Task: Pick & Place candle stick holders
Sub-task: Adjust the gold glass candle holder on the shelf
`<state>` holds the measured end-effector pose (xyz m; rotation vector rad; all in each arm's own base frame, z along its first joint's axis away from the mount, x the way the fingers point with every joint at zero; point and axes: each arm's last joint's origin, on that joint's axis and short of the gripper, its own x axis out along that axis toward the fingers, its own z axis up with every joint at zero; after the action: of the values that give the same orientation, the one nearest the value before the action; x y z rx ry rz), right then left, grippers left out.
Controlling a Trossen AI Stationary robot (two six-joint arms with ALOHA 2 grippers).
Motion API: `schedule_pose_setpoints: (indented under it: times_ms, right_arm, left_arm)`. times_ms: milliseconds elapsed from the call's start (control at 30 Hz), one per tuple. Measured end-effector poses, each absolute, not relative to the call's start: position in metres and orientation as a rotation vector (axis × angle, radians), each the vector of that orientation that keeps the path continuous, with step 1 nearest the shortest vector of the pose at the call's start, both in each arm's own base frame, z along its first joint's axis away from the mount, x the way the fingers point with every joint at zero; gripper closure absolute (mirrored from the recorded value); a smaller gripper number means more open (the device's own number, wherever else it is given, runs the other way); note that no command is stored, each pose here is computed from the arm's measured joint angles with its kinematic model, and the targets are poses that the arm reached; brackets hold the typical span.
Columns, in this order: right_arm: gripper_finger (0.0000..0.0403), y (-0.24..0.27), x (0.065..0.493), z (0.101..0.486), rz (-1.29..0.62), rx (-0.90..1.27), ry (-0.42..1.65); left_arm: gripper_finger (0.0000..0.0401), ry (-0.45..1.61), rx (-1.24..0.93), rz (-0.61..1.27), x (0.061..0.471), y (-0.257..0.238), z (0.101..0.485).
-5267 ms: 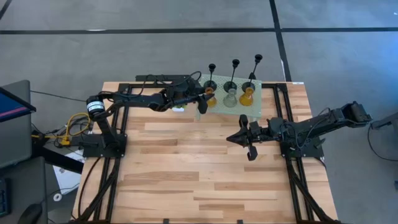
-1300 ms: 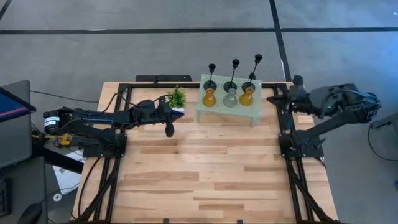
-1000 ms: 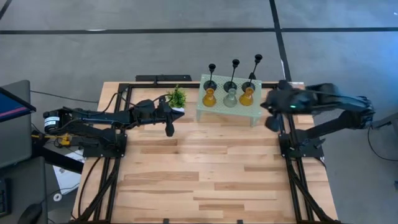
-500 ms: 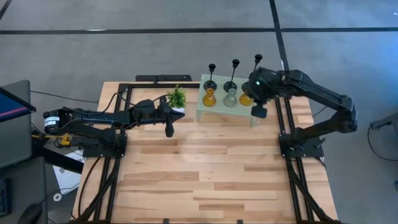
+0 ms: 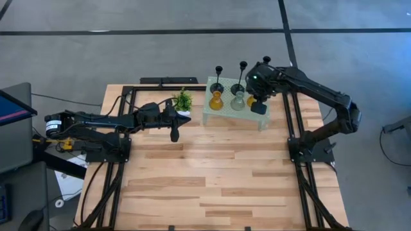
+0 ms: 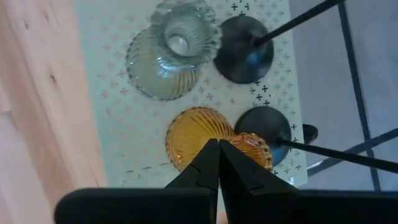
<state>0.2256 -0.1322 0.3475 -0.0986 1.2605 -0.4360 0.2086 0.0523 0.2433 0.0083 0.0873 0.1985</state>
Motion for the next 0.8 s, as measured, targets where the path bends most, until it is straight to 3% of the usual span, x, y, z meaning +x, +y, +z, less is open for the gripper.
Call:
schedule_pose_setpoints:
  times_ms: [800]
  right_arm:
    - [0.0403, -0.1422, 0.2189, 0.3511, -0.536, -0.129, 1.254]
  left_arm:
    - [0.0389, 0.087, 0.008, 0.198, 0.2086, 0.0523, 0.2434]
